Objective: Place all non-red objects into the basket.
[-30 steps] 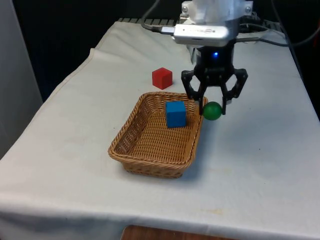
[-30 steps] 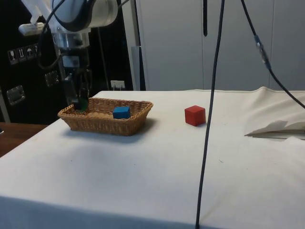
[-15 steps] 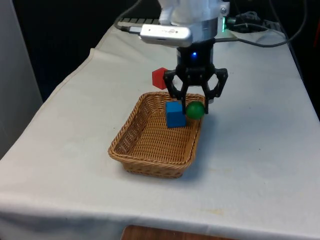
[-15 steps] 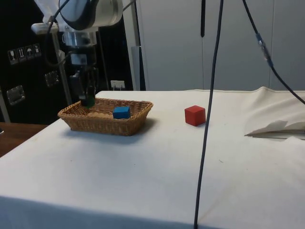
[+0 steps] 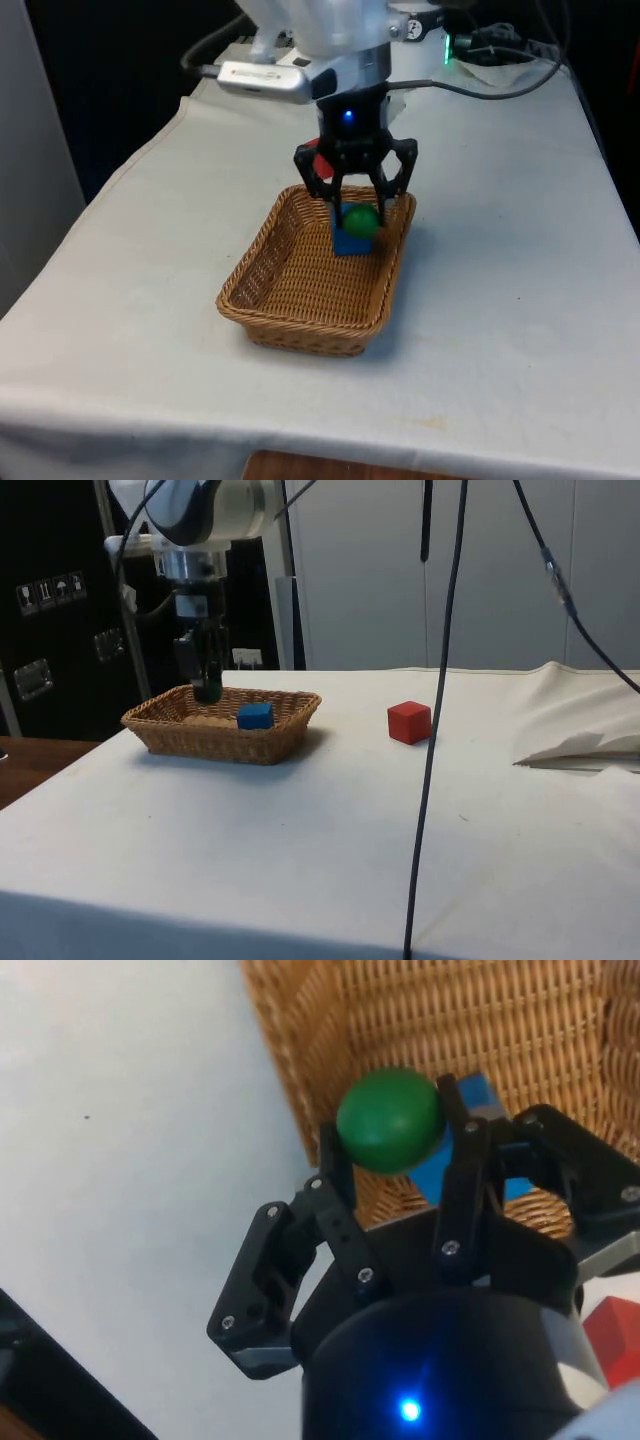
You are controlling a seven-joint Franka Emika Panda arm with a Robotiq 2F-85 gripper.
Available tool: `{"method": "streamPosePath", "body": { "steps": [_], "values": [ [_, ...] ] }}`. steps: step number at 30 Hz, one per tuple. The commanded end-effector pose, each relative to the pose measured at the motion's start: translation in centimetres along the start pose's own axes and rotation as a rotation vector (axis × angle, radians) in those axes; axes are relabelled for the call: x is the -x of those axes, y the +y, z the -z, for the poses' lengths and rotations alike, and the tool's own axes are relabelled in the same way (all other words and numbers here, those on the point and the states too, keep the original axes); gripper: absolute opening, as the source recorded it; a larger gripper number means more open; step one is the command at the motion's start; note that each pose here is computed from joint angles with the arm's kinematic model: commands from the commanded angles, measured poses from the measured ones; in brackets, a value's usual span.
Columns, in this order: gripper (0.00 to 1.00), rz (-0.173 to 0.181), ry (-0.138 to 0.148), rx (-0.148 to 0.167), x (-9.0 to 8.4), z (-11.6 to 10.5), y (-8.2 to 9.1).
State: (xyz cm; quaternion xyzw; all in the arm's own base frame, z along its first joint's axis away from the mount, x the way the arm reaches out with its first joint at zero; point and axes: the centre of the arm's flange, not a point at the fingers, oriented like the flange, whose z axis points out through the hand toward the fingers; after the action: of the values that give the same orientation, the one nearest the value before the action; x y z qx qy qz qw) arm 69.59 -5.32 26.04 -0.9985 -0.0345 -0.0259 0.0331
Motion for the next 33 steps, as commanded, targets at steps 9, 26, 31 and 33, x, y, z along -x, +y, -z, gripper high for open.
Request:
{"method": "streamPosePath", "body": {
  "steps": [9, 26, 31, 33],
  "values": [
    [0.0, -0.001, 0.01, -0.007, -0.5, -1.2, 1.8],
    [0.0, 0.002, 0.012, 0.0, -1.3, -5.2, 4.2],
    [0.14, 0.001, 0.016, 0.001, -1.3, -4.9, 4.4],
    [0.24, 0.0, 0.017, 0.002, -1.3, -4.8, 4.5]
  ]
}}
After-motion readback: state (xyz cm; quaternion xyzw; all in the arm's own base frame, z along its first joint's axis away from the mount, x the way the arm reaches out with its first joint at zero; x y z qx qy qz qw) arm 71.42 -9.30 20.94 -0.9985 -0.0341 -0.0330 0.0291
